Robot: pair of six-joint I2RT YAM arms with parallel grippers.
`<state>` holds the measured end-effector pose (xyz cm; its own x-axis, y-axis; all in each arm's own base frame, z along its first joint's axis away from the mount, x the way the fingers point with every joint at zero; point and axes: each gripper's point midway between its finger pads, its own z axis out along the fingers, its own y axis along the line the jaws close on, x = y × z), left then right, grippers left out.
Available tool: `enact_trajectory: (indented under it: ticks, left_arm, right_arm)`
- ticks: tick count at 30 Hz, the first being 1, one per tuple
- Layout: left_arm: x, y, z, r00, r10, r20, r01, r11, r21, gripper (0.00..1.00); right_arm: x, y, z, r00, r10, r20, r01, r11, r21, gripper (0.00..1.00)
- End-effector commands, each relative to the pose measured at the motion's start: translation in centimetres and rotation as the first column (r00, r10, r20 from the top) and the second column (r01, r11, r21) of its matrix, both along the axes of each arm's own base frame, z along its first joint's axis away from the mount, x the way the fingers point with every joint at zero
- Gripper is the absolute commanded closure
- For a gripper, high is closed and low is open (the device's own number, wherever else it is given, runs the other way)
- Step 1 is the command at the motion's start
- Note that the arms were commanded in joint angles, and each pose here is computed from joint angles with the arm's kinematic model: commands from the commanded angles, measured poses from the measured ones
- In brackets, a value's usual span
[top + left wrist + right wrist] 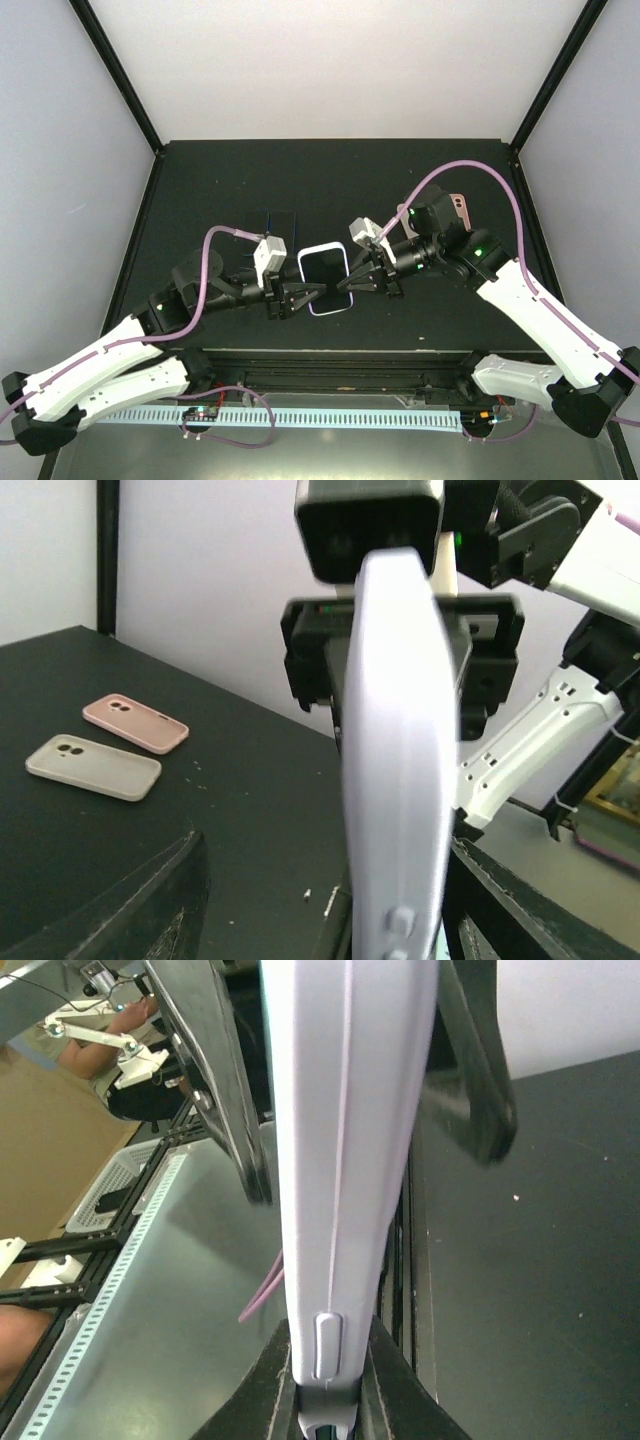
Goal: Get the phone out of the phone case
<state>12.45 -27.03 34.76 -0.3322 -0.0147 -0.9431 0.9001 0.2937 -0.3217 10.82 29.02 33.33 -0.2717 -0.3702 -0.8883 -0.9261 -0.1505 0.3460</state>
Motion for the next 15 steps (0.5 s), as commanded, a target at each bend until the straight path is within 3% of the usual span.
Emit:
enact_trajectory:
  ticks: [1, 4, 15]
  left_arm:
    - [0.5, 1.1, 2.5, 0.994, 0.045, 0.095, -0.047, 0.999, 0.026, 0.37]
    - [0.5, 1.0, 3.4, 0.993, 0.038, 0.115, -0.041, 0.999, 0.021, 0.42]
    - [-0.4, -0.8, 4.0, 0.995, -0.064, 0.081, 0.065, 0.998, -0.008, 0.83]
  right_arm:
    - [-0.4, -0.2, 0.2, 0.999, 0.017, 0.05, -0.018, 1.0, 0.02, 0.99]
    - [-0.3, -0.1, -0.1, 0.999, 0.02, 0.048, -0.02, 1.0, 0.012, 0.99]
    - [-0.4, -0.3, 0.0, 0.998, 0.017, 0.059, -0.018, 1.0, 0.016, 0.99]
